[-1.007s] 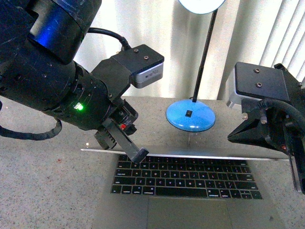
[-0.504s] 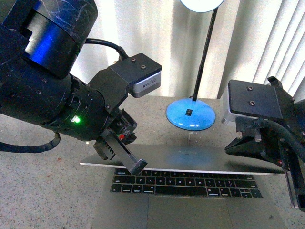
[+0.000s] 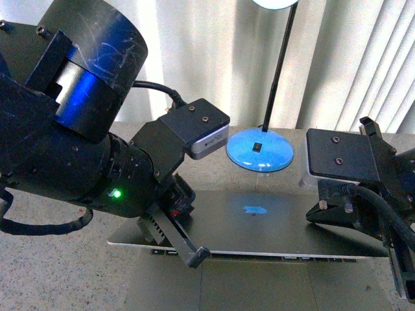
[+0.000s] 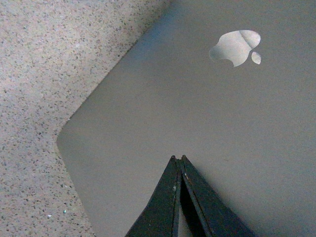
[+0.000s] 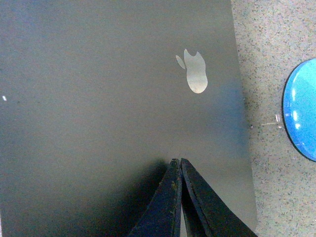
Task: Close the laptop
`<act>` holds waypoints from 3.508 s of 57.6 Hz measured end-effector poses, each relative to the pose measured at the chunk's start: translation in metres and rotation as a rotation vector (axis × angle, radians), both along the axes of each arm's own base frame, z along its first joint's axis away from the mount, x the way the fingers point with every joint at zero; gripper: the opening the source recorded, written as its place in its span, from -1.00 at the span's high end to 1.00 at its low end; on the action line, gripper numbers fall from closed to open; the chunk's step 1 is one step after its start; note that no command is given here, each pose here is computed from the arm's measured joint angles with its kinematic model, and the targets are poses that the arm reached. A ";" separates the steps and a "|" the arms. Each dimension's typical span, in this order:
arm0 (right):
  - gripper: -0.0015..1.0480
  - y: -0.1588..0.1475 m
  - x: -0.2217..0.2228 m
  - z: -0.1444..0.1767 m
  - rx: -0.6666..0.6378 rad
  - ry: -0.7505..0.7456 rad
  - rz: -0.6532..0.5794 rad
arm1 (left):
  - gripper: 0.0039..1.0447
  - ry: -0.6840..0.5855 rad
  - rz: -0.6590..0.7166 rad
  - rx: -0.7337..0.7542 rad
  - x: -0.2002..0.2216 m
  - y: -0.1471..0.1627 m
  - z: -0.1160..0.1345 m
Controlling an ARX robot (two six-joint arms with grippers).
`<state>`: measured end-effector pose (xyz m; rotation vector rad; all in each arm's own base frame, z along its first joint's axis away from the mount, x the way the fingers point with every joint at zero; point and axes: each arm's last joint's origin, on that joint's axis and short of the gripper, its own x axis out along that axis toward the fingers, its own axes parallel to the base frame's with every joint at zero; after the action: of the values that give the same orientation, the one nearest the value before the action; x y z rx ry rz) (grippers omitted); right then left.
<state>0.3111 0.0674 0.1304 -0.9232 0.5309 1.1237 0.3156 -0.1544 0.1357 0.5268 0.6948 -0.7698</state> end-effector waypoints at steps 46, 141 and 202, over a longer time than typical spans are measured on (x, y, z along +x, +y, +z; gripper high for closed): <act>0.94 0.007 -0.003 -0.051 -0.035 0.079 -0.002 | 0.94 0.094 -0.005 -0.029 -0.010 0.003 -0.046; 0.71 -0.045 -0.071 0.029 0.895 -0.522 -1.120 | 0.59 -0.681 0.768 -0.545 -0.066 0.129 0.027; 0.94 -0.067 -0.174 0.034 0.909 -0.529 -1.121 | 0.94 -0.701 0.769 -0.538 -0.173 0.154 0.034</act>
<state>0.1374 0.0002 0.1640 -0.0113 0.0082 0.0020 0.1424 -0.0003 0.1696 -0.0071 -0.0097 -0.0019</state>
